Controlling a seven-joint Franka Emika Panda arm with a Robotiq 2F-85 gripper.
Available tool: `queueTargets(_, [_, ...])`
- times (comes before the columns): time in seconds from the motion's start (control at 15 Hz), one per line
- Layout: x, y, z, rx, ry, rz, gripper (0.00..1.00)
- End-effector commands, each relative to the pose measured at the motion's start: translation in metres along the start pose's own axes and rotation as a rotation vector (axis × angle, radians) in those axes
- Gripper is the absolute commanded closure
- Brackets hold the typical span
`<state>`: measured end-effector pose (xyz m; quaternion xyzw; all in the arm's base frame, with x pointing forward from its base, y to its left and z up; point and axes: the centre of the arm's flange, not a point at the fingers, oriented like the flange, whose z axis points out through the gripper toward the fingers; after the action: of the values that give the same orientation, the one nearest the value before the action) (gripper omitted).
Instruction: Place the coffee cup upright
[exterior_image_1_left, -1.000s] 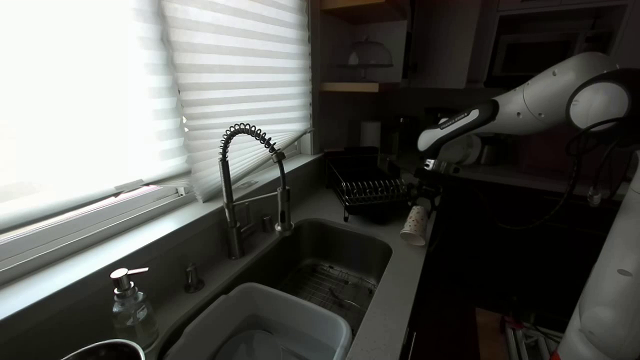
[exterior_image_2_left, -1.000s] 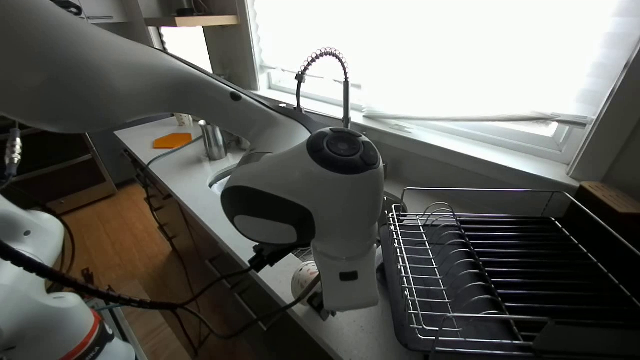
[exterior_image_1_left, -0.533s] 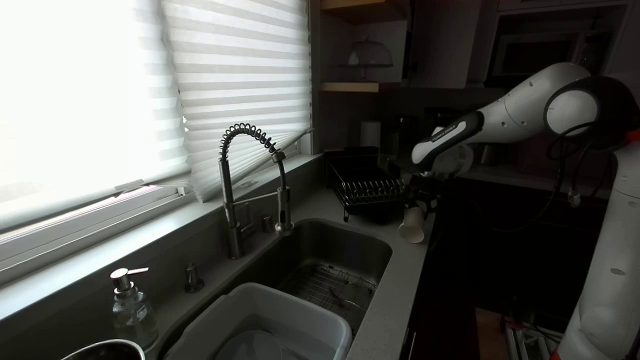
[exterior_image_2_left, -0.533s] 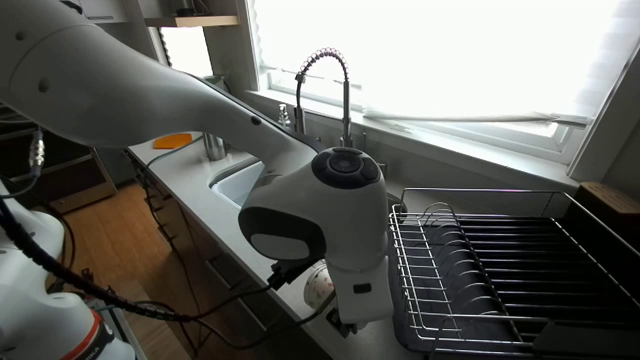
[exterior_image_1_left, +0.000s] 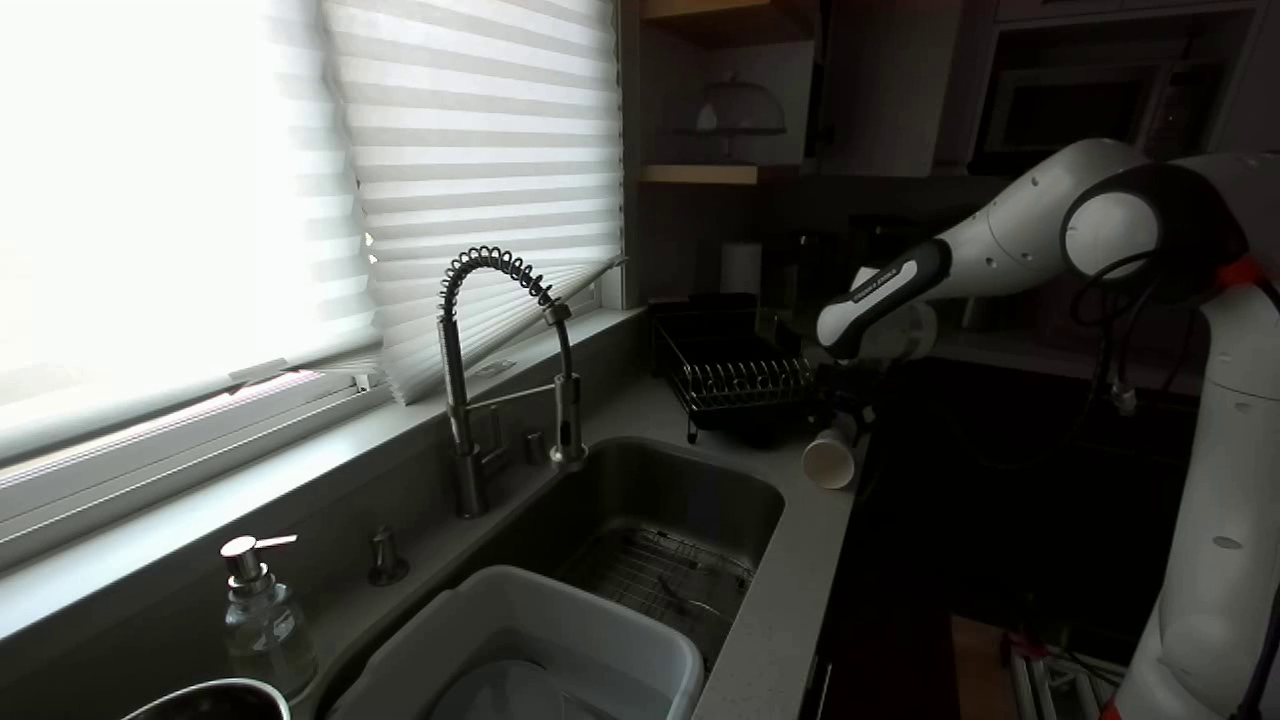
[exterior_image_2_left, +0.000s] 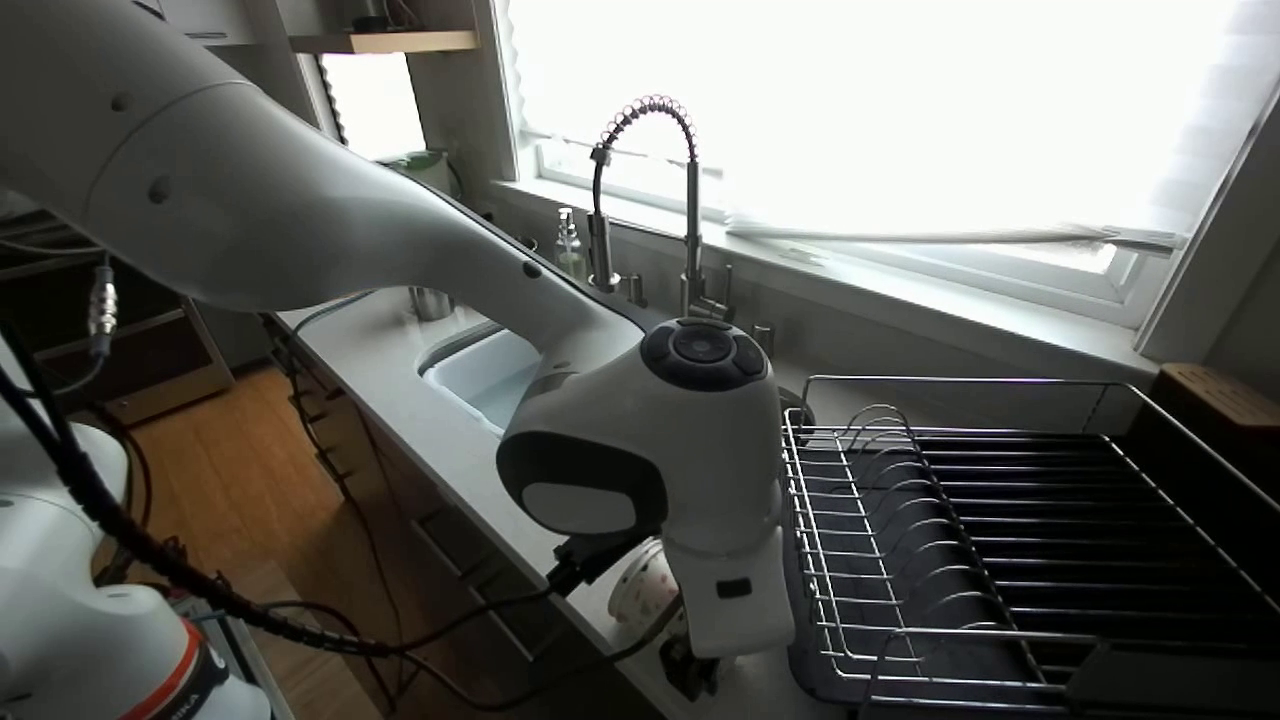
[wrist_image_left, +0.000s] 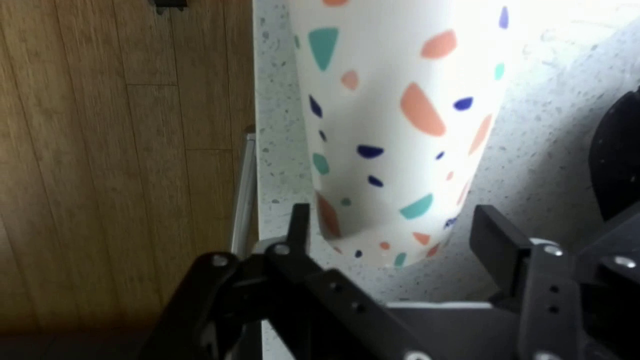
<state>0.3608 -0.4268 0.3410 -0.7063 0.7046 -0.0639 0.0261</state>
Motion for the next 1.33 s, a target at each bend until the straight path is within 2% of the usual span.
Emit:
queueTargets(0.0, [0.007,-0.005,-0.003,-0.011,0.03,0.013,0.0])
queueTargets(0.8, [0.004,-0.01,-0.008,-0.01,0.004,0.039,0.0])
queueTargets(1.27, [-0.012,-0.029,-0.043,-0.046,-0.048,-0.054,0.0])
